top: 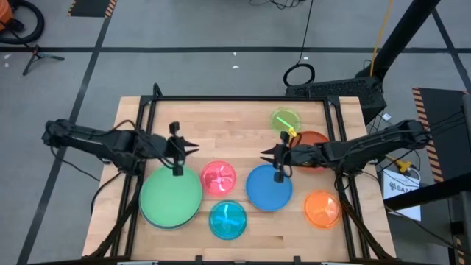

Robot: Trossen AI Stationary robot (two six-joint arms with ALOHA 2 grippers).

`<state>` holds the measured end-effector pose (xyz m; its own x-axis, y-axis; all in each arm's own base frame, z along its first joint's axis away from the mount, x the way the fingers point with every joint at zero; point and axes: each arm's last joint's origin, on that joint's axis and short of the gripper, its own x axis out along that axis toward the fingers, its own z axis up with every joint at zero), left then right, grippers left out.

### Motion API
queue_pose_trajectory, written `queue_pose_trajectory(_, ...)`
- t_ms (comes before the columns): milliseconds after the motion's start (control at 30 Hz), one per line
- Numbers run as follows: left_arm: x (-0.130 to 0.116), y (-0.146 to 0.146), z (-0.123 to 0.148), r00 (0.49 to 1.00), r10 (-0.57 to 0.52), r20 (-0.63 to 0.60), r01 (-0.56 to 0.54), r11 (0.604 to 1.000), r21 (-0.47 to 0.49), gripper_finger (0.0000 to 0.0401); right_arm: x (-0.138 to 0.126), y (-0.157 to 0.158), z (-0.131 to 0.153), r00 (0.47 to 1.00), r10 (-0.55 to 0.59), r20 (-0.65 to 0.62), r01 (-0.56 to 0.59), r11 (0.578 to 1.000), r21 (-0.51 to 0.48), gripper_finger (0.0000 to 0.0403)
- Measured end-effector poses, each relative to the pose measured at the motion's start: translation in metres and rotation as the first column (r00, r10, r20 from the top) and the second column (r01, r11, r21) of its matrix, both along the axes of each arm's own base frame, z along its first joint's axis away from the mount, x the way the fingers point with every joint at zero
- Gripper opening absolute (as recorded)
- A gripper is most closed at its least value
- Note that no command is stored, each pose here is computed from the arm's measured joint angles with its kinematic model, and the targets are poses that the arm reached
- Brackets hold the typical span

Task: Stack plastic plates
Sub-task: Stack the dark blue plate on top of the green plate

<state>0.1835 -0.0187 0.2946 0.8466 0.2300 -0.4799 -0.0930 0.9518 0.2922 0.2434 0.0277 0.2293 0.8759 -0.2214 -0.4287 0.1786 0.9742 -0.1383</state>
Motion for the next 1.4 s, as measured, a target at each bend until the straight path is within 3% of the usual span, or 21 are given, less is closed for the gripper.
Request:
queue_pose_trajectory(233, -0.005, 0.018, 0.011, 0.994, -0.092, 0.06, 0.091, 0.996, 0.019, 0.0062, 0.023, -0.005, 0.009, 0.99, -0.039, -0.134, 0.046, 0.998, 0.048, 0.0073)
queue_pose_trajectory(400, -0.004, 0.025, 0.01, 0.991, -0.125, 0.056, 0.127, 0.992, -0.027, 0.0062, 0.036, -0.003, 0.011, 0.97, 0.03, -0.241, -0.003, 0.994, 0.11, 0.0073)
queue_pose_trajectory(700, -0.011, 0.021, -0.028, 0.982, -0.125, 0.141, 0.14, 0.985, -0.103, 0.0047, 0.048, 0.002, -0.012, 0.92, 0.117, -0.373, -0.056, 0.983, 0.173, 0.0073)
queue_pose_trajectory(833, -0.017, 0.02, -0.033, 0.971, -0.094, 0.22, 0.124, 0.984, -0.128, 0.0033, 0.052, 0.002, -0.024, 0.899, 0.116, -0.422, -0.047, 0.984, 0.17, 0.0077)
queue_pose_trajectory(1067, -0.018, 0.025, -0.037, 0.974, 0.07, 0.215, -0.042, 0.991, -0.13, 0.0031, 0.056, 0.002, -0.032, 0.893, 0.096, -0.44, -0.015, 0.983, 0.183, 0.014)
queue_pose_trajectory(1233, -0.018, 0.026, -0.037, 0.976, 0.068, 0.207, -0.053, 0.996, -0.077, 0.003, 0.055, -0.003, -0.035, 0.883, 0.055, -0.466, 0.018, 0.988, 0.15, 0.0185)
queue_pose_trajectory(1400, -0.018, 0.027, -0.035, 0.971, 0.091, 0.22, -0.079, 0.995, -0.061, 0.003, 0.054, -0.016, -0.037, 0.869, 0.073, -0.489, 0.004, 0.988, 0.155, 0.02)
